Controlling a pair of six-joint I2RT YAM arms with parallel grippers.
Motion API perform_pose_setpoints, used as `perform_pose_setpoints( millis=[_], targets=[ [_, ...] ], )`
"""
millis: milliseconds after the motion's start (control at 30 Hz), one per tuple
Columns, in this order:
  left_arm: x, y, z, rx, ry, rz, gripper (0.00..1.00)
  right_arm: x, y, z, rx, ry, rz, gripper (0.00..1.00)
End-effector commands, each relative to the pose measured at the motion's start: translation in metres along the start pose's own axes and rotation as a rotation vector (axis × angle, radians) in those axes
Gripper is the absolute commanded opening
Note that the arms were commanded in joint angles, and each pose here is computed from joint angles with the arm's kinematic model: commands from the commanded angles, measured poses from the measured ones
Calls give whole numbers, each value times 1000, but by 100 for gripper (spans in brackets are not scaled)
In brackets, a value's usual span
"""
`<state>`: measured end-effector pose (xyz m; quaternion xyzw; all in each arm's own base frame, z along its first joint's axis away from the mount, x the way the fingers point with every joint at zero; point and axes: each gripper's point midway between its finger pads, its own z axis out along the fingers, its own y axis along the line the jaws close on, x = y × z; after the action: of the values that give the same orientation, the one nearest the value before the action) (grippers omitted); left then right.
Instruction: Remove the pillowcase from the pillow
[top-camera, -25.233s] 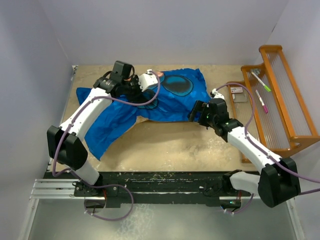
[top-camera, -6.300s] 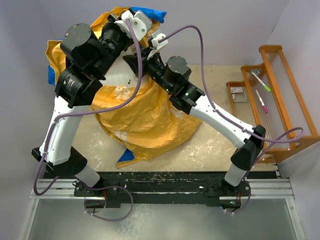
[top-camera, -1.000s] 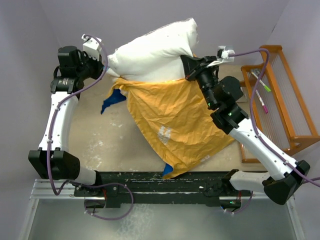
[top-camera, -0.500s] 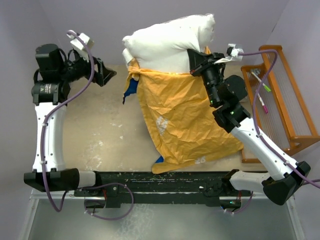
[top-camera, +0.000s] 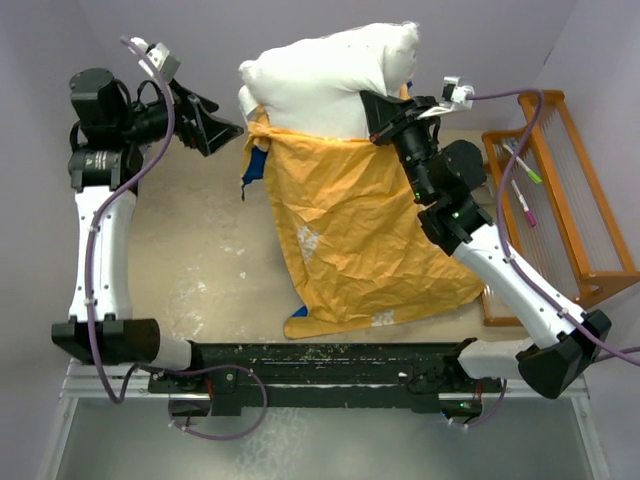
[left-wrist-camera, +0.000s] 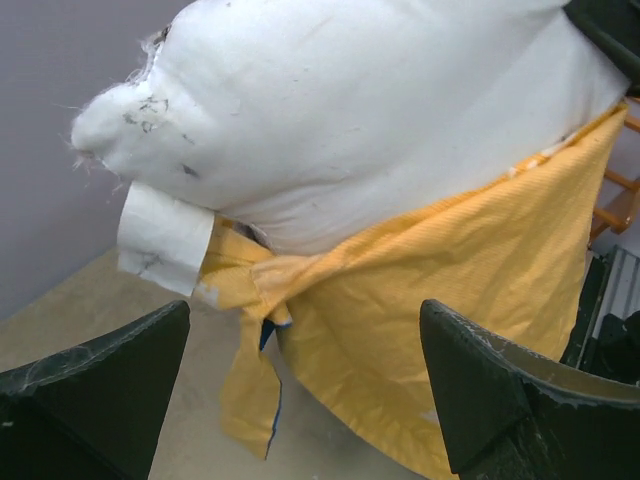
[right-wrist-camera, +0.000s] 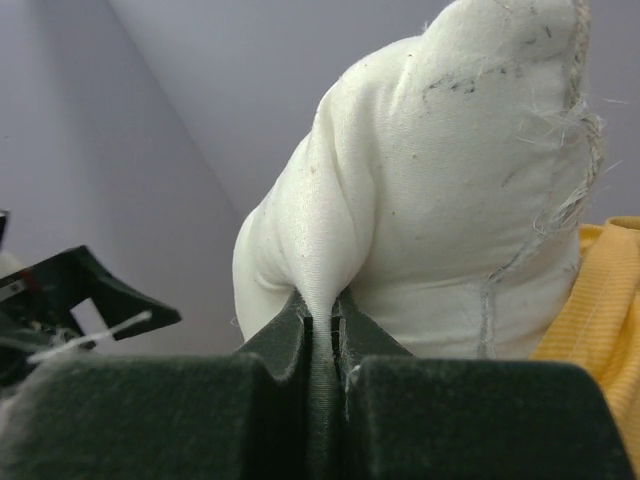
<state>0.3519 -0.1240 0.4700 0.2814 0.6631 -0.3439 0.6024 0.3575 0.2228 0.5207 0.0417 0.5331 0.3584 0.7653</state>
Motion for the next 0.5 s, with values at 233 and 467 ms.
perform_pose_setpoints(
  millis=[233, 467],
  targets=[
    [-14, 22, 27, 66, -63, -114, 97, -111, 89, -12, -375, -306, 141, 0],
    [-24, 21, 29, 82, -92, -135, 42, -102, 99, -14, -448, -272, 143, 0]
  ],
)
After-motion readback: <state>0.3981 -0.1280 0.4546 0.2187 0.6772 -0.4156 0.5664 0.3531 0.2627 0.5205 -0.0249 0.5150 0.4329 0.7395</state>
